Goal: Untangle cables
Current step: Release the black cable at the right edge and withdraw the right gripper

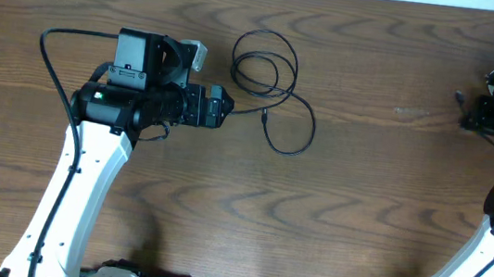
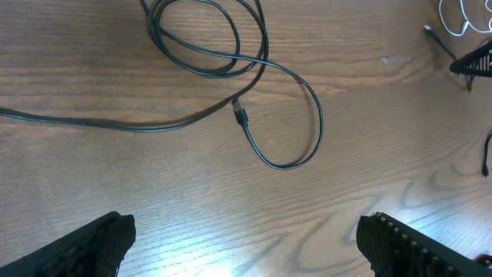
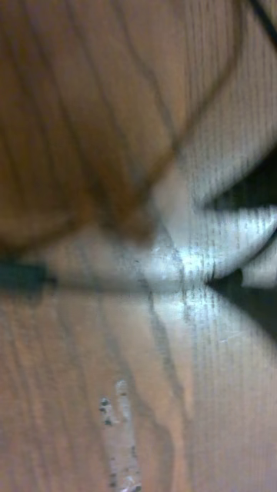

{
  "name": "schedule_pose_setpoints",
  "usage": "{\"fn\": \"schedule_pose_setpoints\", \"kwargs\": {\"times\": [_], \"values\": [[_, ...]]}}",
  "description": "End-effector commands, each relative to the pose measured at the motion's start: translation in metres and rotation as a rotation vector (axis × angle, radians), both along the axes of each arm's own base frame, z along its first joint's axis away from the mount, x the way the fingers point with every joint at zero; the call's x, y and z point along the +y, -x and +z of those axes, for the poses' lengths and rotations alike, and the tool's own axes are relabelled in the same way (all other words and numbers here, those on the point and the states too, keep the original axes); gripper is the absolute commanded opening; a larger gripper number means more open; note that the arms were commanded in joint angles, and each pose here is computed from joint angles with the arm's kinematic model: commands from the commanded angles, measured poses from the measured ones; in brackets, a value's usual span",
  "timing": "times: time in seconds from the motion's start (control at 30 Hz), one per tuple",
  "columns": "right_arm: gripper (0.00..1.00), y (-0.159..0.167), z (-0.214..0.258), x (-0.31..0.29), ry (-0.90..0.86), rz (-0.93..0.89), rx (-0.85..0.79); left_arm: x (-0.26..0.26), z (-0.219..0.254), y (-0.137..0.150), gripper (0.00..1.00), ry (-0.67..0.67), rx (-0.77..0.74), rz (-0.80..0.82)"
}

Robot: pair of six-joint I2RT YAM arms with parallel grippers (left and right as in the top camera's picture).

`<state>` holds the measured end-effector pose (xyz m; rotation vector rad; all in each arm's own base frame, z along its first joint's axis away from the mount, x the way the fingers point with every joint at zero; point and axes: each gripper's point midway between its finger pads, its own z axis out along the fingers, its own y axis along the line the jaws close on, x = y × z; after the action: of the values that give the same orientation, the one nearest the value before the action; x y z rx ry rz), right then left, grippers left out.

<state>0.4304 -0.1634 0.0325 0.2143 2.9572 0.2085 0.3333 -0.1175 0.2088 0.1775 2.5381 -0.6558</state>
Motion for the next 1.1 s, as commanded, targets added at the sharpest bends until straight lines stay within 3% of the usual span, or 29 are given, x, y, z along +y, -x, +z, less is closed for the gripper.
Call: {"fn": "schedule_pose_setpoints", "kwargs": {"times": [0.0, 0.1, 0.2, 0.43, 0.63, 0.87, 0.93, 1.0, 1.07], "values": [[0.01, -0.005, 0.017, -0.008, 0.011, -0.073, -0.033, 0.002, 0.003, -0.003, 0.98, -0.004, -0.006, 0.013], [0.01, -0.007, 0.044, -0.019, 0.022, -0.144, -0.080, 0.002, 0.003, -0.003, 0.98, -0.004, -0.006, 0.013], [0.01, 0.002, 0.113, -0.043, 0.063, -0.285, -0.213, 0.002, 0.003, -0.003, 0.98, -0.004, -0.006, 0.013], [0.01, 0.069, 0.207, -0.115, 0.219, -0.738, -0.347, 0.002, 0.003, -0.002, 0.98, -0.004, -0.006, 0.012], [0.01, 0.123, 0.200, -0.161, 0.317, -0.974, -0.260, 0.002, 0.003, -0.002, 0.98, -0.004, -0.006, 0.012], [0.01, 0.140, 0.120, -0.190, 0.259, -1.053, -0.070, 0.002, 0.003, -0.003, 0.98, -0.005, -0.006, 0.013], [0.17, 0.137, 0.099, -0.190, 0.231, -1.047, -0.026, 0.002, 0.003, -0.003, 0.98, -0.004, -0.006, 0.013], [0.65, 0.132, 0.084, -0.186, 0.183, -1.036, -0.006, 0.002, 0.003, -0.003, 0.98, -0.004, -0.006, 0.013], [0.77, 0.128, 0.080, -0.180, 0.142, -1.026, -0.006, 0.002, 0.003, -0.003, 0.98, -0.004, -0.006, 0.013]]}}
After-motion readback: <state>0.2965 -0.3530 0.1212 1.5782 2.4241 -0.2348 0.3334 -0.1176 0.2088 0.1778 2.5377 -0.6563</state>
